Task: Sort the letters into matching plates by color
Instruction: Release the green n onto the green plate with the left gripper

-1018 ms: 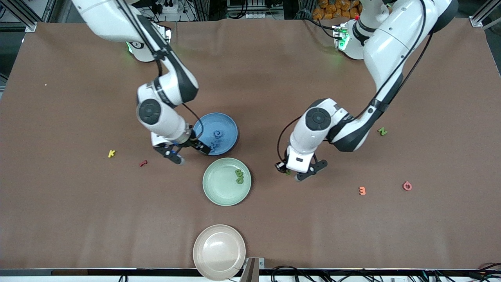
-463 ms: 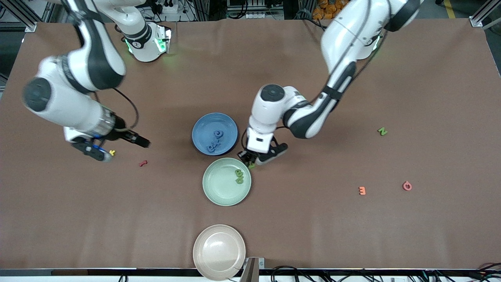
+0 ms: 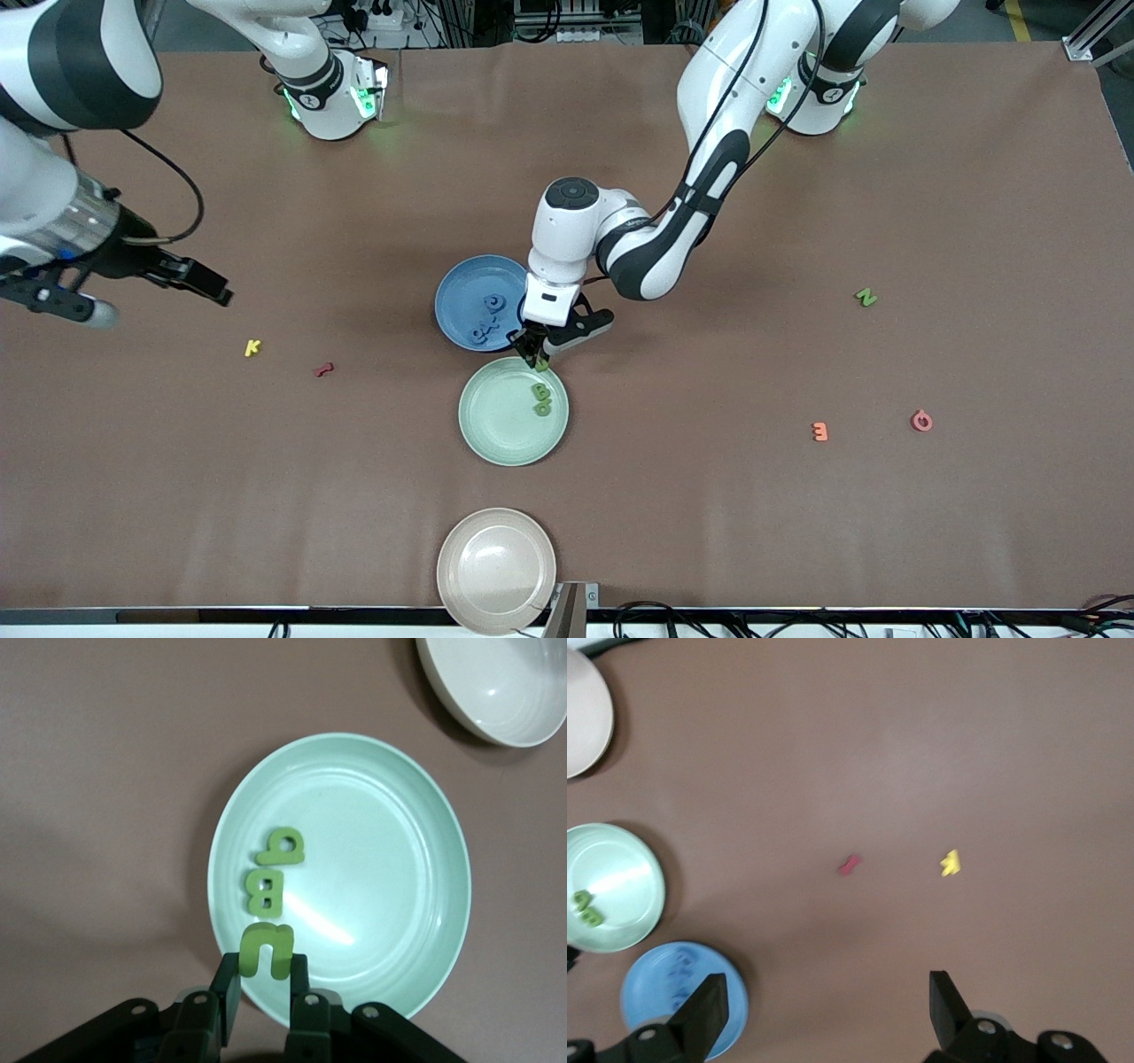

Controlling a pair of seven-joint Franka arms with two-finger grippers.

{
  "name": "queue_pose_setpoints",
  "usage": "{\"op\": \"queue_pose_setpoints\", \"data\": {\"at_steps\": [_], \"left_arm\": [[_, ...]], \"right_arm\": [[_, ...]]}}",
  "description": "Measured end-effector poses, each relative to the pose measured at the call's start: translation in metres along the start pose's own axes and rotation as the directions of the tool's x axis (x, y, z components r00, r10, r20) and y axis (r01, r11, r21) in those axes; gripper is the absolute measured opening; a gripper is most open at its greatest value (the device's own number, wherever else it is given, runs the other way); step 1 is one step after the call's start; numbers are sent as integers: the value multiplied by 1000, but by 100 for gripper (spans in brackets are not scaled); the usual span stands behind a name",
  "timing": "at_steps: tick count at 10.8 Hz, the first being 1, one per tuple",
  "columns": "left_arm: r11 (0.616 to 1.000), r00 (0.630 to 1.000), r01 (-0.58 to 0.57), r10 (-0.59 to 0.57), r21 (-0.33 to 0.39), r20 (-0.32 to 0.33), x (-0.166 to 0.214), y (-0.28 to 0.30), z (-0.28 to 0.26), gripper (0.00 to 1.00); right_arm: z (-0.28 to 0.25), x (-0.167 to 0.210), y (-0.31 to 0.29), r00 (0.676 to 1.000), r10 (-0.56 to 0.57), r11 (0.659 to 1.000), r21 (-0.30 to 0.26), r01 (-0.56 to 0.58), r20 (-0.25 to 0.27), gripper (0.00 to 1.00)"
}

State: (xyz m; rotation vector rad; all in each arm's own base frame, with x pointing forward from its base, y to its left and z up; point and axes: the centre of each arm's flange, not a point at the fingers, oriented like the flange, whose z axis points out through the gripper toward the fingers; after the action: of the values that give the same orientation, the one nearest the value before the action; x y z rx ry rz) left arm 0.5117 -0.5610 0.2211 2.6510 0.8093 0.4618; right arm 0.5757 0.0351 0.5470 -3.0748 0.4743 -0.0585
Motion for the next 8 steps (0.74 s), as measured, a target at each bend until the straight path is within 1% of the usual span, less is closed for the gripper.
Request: {"op": "queue_pose_setpoints", "data": {"at_steps": [1,2,3,5,6,7,8], "left_arm": [[1000,1000,4,-4,-22,0,3,4,0,27],[999,1000,7,-7,-43,-1,5,9,-2,27],[999,1000,9,-9,-53,-2,6,12,-3,30],[998,1000,-14,14,-55,0,0,13,-2,56],[998,1000,-20,20,-56,1,-2,14,-3,73],[998,1000,-28,27,-48,-9,2,12,-1,86],[999,999,-37,36,-7,-26,11,7,4,99]], "right_arm": [[-17,1,6,999,-28,999,-35,27,-32,100],[-35,1,10,996,-72,996,-48,69,-54,100],[-55,3,16,990,-117,992,-51,113,-77,100],[-77,6,37,983,-161,986,-59,156,-84,100],[-81,6,45,982,-175,983,-63,170,-73,100],[-83,5,49,981,-184,982,-58,180,-67,100],[-84,5,53,982,-179,984,-28,177,-62,100]]}}
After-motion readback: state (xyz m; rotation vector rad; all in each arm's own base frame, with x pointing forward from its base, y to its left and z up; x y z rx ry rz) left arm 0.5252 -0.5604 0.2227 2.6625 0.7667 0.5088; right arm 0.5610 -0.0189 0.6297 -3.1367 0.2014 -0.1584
